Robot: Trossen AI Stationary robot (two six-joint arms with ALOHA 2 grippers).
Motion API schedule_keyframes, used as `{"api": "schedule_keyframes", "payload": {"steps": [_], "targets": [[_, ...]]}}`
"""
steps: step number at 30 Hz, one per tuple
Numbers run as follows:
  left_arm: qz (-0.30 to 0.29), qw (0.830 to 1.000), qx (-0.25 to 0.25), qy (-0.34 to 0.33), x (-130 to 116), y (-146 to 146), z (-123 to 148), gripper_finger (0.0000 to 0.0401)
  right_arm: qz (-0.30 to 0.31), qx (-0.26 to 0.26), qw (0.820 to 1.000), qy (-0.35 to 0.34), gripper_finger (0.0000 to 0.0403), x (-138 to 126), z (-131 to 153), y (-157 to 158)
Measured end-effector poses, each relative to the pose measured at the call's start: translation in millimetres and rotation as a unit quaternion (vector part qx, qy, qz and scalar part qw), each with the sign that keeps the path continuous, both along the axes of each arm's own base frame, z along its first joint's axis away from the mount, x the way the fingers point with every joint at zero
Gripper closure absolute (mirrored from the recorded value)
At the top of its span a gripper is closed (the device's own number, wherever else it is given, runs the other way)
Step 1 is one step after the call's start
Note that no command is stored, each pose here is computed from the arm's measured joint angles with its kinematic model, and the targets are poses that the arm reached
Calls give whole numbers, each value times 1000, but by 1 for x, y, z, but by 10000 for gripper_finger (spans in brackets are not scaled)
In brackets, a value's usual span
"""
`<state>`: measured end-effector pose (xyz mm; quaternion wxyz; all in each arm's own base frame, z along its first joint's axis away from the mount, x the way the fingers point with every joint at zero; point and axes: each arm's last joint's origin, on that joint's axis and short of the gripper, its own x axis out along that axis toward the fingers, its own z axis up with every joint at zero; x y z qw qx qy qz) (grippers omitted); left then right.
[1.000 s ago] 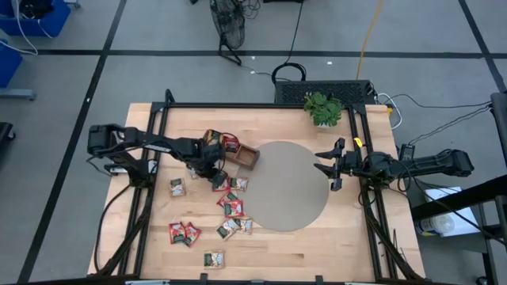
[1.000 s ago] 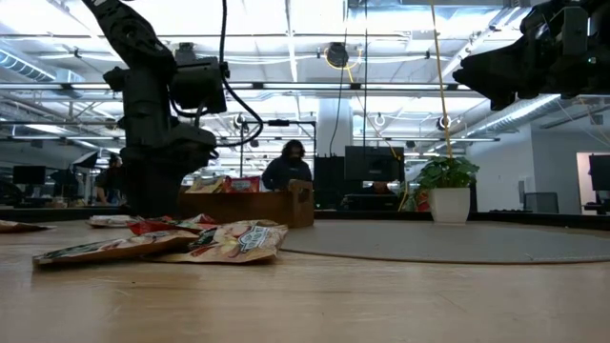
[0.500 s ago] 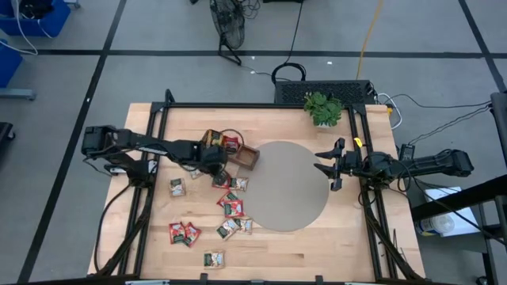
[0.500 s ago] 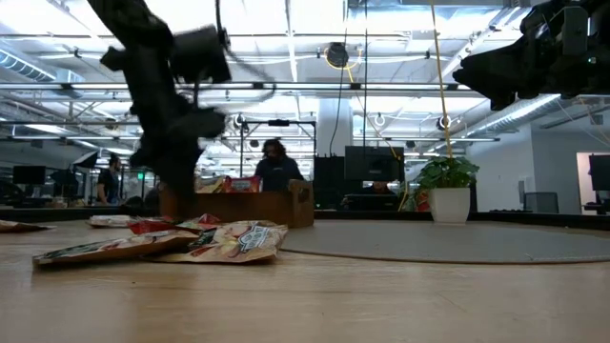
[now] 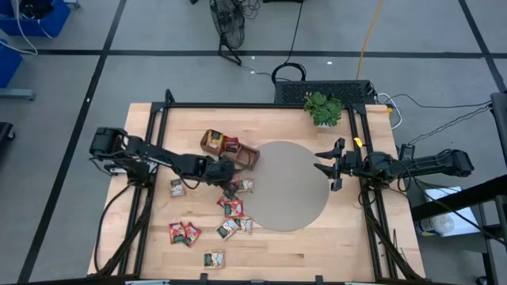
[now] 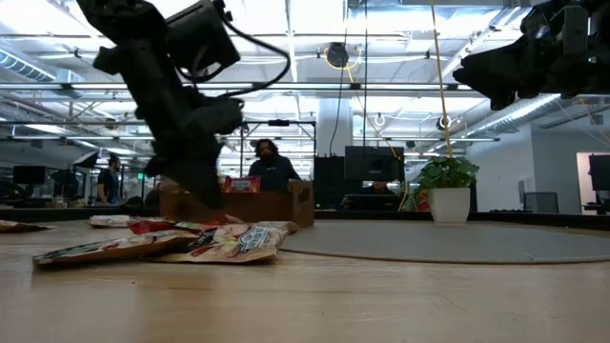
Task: Pick & Place Tea
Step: Put the red tea bag into the middle section of the wooden organizer
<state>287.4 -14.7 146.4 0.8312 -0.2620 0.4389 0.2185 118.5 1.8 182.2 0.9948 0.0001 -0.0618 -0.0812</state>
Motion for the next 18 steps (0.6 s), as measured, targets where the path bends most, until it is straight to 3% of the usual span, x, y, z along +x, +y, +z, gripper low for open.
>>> {"api": "schedule_keyframes", "payload": {"steps": [5, 12, 15, 18], "targets": [[-26, 999, 5, -36, 5, -9, 6, 398, 0, 0, 1000, 0, 248, 0, 0, 0], [-46, 998, 49, -5, 0, -11, 3, 396, 0, 0, 1000, 1, 248, 1, 0, 0], [-109, 991, 82, 0, 0, -17, 3, 395, 0, 0, 1000, 2, 248, 1, 0, 0], [-207, 969, 135, 8, -1, -31, 3, 371, 0, 0, 1000, 2, 248, 1, 0, 0]]}}
